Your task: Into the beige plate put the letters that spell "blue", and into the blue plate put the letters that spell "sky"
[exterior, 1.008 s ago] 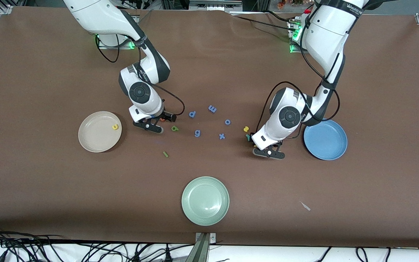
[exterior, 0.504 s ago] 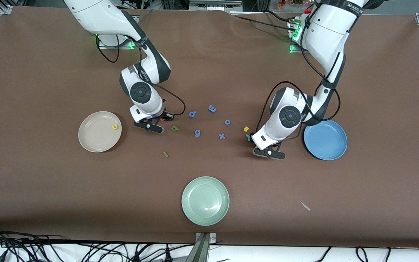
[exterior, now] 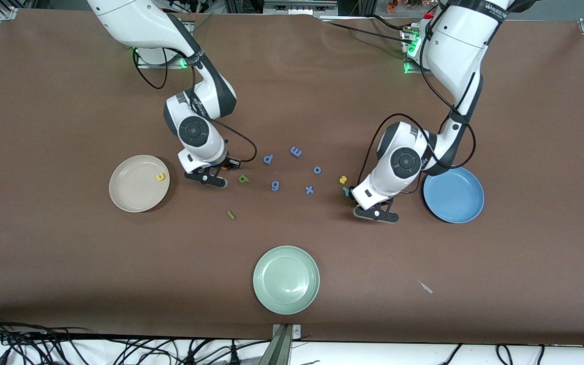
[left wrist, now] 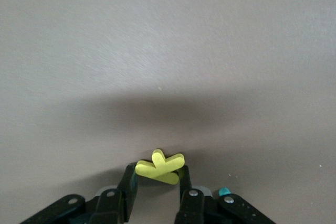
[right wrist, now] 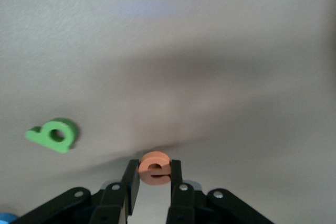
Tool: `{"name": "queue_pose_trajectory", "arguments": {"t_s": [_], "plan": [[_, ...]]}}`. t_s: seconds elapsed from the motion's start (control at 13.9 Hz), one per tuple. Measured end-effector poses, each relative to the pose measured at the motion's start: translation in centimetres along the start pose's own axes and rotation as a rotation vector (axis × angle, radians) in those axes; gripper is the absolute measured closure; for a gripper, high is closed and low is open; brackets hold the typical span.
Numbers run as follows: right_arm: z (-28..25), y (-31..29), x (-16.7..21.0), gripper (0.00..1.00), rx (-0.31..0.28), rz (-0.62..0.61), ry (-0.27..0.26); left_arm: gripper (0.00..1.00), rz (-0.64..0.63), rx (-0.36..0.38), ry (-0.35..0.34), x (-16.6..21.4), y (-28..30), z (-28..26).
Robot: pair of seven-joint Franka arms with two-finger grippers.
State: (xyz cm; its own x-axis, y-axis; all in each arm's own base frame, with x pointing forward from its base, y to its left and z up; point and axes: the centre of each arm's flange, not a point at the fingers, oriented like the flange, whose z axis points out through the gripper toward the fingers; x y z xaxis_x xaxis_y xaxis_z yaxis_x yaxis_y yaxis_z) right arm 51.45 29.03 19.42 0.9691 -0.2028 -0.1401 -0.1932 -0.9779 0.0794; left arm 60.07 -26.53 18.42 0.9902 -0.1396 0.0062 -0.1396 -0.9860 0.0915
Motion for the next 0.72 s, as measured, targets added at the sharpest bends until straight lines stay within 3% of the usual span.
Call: {"name": "queue_pose_trajectory", "arguments": {"t_s": [0.29, 0.72], "plan": [[-3.3, 7.2, 4.6, 0.72, -0.059, -0.191, -0.026, 0.64, 0.026, 0.006, -0.046, 0.0, -6.3, -4.4], [-4.6, 19.3, 9.9, 0.72, -0.104, -0.351, -0.045, 0.64, 0.151, -0.006, -0.113, -6.0, -19.7, -6.1]]}}
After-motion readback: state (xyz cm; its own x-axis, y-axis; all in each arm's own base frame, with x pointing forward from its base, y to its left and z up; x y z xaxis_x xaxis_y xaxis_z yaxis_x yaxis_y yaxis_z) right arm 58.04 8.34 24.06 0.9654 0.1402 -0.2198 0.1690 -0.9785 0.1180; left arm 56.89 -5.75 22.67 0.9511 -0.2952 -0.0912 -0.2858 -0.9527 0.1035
